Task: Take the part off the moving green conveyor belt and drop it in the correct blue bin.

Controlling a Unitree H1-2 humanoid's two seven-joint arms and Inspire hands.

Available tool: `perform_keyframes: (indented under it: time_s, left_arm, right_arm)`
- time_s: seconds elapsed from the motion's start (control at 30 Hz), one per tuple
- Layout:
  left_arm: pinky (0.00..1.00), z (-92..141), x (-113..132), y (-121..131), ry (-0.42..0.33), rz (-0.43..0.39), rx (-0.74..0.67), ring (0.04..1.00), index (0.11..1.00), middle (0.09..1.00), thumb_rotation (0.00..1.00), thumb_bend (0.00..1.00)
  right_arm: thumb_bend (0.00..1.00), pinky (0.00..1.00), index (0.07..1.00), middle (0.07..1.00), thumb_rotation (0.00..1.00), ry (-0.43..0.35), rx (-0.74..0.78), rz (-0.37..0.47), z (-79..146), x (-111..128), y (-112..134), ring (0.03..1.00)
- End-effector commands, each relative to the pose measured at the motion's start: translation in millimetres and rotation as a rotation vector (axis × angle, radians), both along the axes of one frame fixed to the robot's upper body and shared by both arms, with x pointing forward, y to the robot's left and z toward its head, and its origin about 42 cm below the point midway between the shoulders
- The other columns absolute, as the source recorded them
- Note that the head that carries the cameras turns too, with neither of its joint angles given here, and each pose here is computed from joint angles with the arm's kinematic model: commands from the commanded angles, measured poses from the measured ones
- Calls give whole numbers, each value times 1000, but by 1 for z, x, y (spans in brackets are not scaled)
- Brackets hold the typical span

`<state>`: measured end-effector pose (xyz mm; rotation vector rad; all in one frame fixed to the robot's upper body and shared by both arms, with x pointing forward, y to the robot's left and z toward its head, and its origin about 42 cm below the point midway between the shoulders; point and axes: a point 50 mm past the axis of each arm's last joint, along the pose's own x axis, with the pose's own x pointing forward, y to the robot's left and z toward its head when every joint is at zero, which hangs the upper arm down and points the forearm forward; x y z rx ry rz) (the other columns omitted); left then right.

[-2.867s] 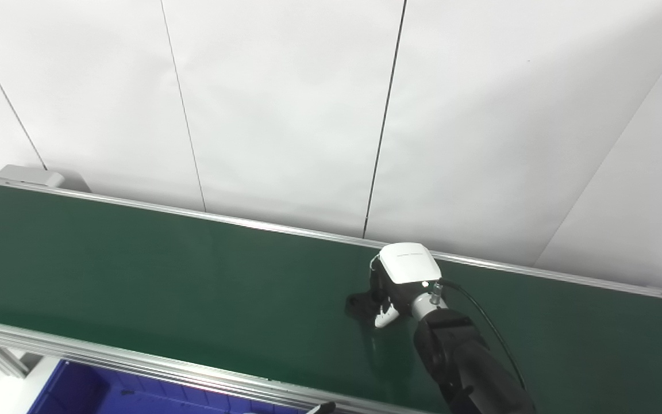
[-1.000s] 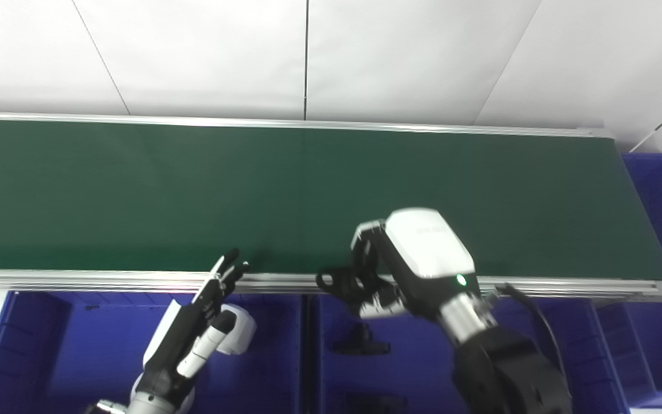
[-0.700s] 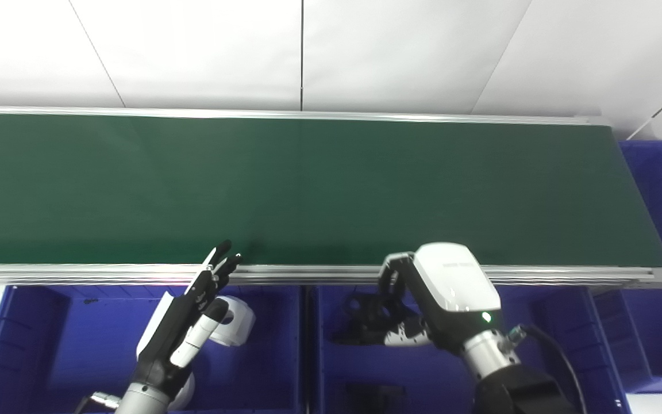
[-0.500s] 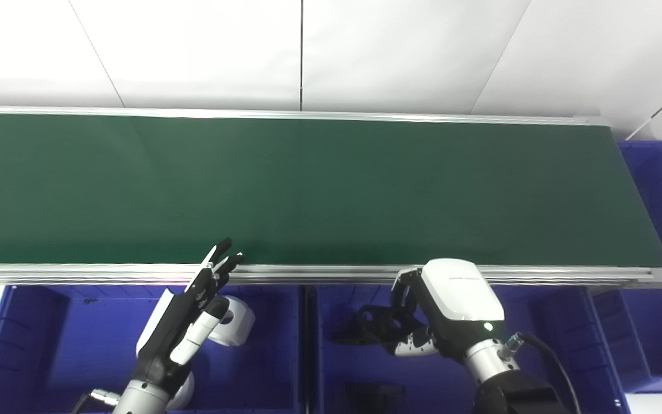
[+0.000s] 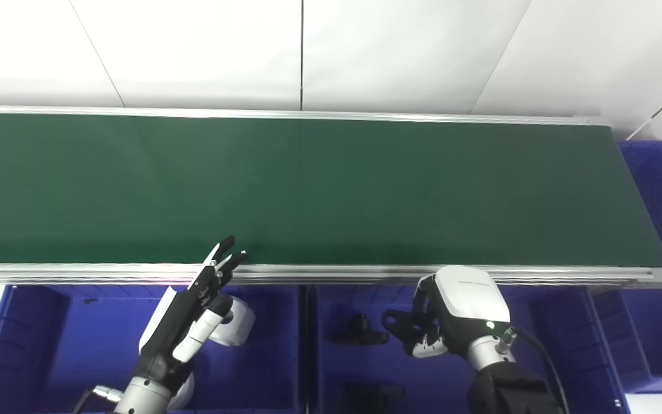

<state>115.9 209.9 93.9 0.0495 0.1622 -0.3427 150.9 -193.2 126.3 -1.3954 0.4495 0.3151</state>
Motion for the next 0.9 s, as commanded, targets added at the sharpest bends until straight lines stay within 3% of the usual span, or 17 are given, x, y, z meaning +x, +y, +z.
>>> perform_keyframes:
  time_s: [0.0,0.13,0.2,0.27,0.33,0.47,0.6,0.87]
  left_arm:
    - [1000,7,3,0,-51,-4,-12,969,984,917,845,608]
    - [1000,7,3,1,-41,-8,-15,973,987,918,840,612]
    - [1000,7,4,1,-37,-7,-19,979,989,919,839,626]
    - [1000,6,4,1,-41,-7,-15,974,984,915,839,625]
    - [1000,6,4,2,-42,-11,-18,976,989,918,842,598]
    - [1000,6,4,1,-36,-9,-30,977,990,919,833,606]
    - [1000,7,3,1,-29,-7,-33,979,986,919,821,620]
    - [1000,6,3,3,-39,-20,-15,969,991,919,838,599]
  right_arm:
    - [522,132,484,470,1,-16,-20,-36,8,3,-1,202]
    - [528,171,487,472,0,29,-94,-16,9,2,1,248]
    - [527,362,516,465,2,57,-167,17,10,1,1,426]
    - [892,532,666,631,321,90,-224,40,12,1,2,572]
    - [973,662,729,721,474,115,-262,65,13,1,3,675]
    - [1000,852,765,825,562,143,-277,83,15,1,4,802]
    - [1000,902,762,843,534,171,-270,81,16,1,5,839]
    - [1000,890,751,827,533,171,-238,73,16,0,6,828]
